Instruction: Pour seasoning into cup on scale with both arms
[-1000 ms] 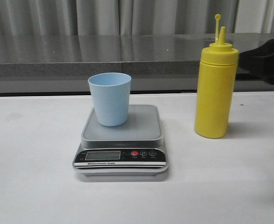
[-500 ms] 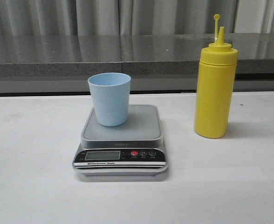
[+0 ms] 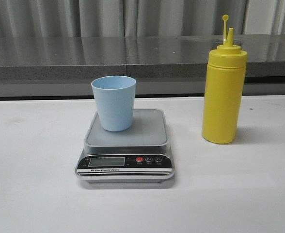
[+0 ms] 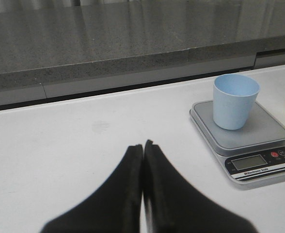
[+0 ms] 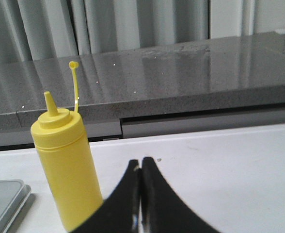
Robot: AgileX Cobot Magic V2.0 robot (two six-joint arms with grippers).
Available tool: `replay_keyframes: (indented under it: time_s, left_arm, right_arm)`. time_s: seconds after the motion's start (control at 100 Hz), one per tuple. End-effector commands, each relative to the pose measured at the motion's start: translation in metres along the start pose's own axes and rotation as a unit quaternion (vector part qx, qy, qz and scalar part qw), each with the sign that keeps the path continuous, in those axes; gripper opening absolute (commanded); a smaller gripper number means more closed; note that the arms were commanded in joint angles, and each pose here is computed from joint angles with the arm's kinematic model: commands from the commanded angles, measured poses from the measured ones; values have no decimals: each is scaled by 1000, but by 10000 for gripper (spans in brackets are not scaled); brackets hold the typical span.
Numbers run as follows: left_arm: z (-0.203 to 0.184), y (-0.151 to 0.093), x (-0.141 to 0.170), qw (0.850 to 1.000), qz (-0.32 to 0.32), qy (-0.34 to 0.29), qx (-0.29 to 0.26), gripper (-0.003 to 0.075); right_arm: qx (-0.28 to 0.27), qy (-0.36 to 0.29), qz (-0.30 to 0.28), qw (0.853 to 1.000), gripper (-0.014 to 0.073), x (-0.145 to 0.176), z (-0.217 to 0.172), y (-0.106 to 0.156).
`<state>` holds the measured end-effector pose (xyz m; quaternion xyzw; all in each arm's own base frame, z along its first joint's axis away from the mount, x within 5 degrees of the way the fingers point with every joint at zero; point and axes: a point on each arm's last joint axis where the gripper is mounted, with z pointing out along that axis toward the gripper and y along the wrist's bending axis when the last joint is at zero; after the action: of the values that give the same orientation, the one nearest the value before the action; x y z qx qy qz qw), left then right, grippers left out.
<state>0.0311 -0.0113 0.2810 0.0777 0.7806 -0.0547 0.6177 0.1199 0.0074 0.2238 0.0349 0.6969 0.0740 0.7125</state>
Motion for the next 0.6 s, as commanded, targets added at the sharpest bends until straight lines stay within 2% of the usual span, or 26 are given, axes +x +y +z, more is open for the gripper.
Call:
replay_keyframes:
  time_s: [0.0,0.24,0.42,0.59]
  left_arm:
    - [-3,1,-14,999,-6,-42,-3,-20]
    - [-3,1,-14,999,-6,-42,-3,-20]
    - [-3,1,-14,999,-6,-42,-3,-20]
    - [-3,1,-14,999,-6,-42,-3,-20]
  right_arm:
    - [-12,-53,-35,998,-67,-16,-1,3]
    - [-11,-40,-35,999,-67,-9,-12,2]
    - [-14,-62,-35,997,-67,0,-27,0]
    - [-18,-100,-35,994,-67,-7,-35,1]
